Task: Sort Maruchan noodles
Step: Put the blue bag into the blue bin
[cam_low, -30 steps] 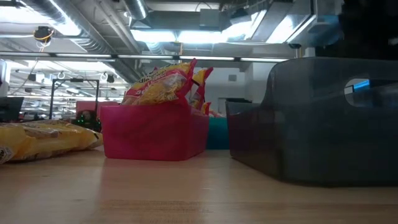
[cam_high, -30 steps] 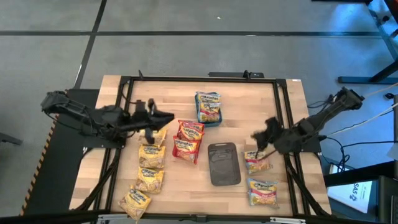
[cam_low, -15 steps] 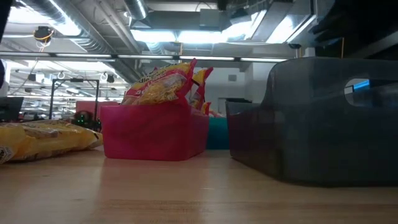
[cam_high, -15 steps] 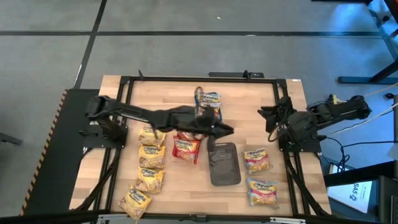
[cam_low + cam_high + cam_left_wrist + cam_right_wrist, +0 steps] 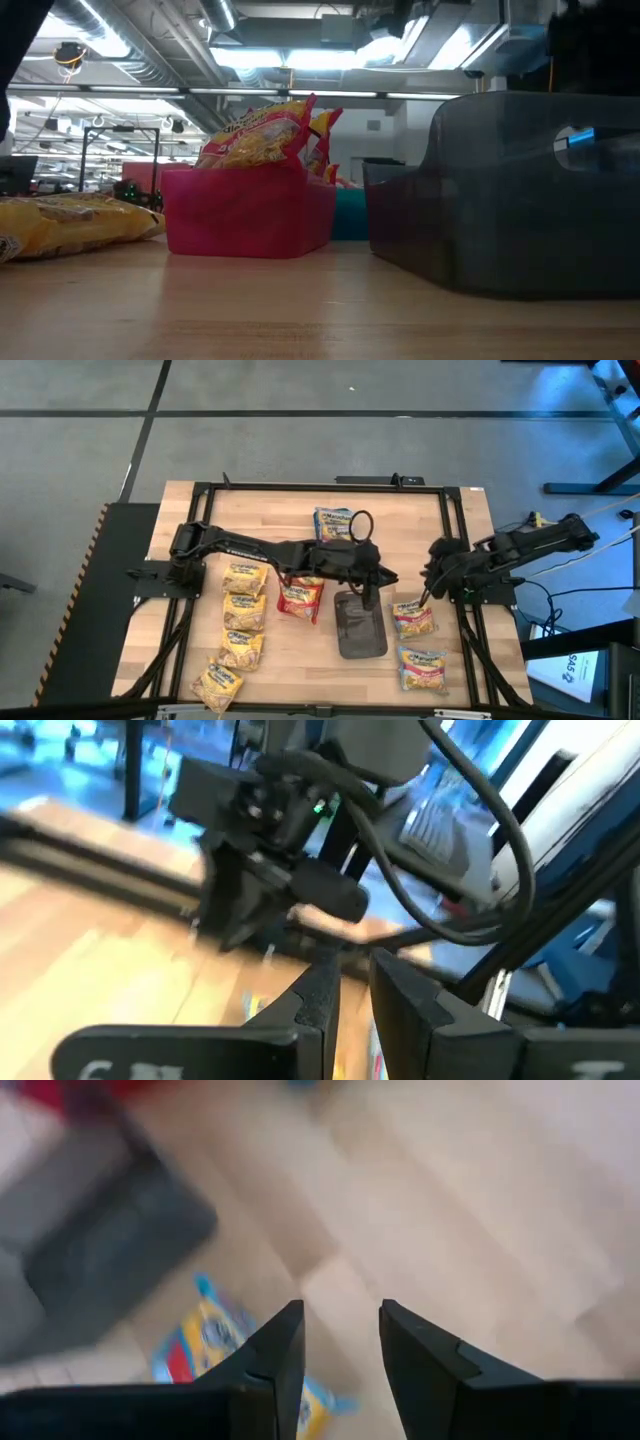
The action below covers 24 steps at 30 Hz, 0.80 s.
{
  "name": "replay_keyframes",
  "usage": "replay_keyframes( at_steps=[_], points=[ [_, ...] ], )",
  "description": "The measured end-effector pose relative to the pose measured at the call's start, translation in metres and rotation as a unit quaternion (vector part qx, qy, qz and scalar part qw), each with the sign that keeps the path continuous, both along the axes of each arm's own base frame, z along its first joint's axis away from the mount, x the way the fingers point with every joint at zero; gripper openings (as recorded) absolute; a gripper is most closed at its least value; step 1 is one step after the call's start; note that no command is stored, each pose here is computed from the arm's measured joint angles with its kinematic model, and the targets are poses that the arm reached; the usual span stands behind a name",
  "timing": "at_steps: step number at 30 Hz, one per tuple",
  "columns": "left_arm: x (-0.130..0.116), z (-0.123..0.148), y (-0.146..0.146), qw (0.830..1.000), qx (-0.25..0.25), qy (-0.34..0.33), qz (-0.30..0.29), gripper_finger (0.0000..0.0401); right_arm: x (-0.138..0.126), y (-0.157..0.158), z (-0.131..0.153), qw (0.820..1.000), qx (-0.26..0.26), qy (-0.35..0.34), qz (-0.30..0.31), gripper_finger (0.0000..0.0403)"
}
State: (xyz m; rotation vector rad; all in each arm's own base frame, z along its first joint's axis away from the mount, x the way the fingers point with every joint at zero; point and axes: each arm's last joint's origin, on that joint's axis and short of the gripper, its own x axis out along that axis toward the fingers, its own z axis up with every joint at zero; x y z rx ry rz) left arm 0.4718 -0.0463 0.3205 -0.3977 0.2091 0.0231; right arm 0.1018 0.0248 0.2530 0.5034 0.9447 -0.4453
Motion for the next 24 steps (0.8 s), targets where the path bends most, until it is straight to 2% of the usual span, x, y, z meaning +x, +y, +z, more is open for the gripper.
replay_keyframes(
  at_steps=[4,8,11,14,21,24],
  points=[
    [-0.002,-0.009,0.000,0.999,-0.007,0.044,0.005,0.0053,0.004,0.004,-0.034,0.998,0.032,0.051,0.027,0.0129],
    [-0.003,-0.010,-0.006,0.999,-0.005,0.050,-0.001,0.0053,0.009,0.008,-0.052,0.996,0.059,0.037,0.053,0.0129],
    [-0.004,-0.012,-0.011,0.998,-0.001,0.062,-0.009,0.0053,0.013,0.011,-0.060,0.992,0.072,0.023,0.101,0.0129],
    [-0.005,-0.014,-0.012,0.997,0.000,0.075,-0.012,0.0053,0.013,0.013,-0.075,0.984,0.080,0.057,0.148,0.0129],
    [-0.006,-0.016,-0.015,0.996,0.005,0.083,-0.017,0.0053,0.018,0.015,-0.082,0.976,0.051,0.076,0.198,0.0129],
    [-0.007,-0.017,-0.014,0.996,0.004,0.092,-0.015,0.0053,0.021,0.018,-0.085,0.969,0.069,0.086,0.222,0.0129]
  ],
)
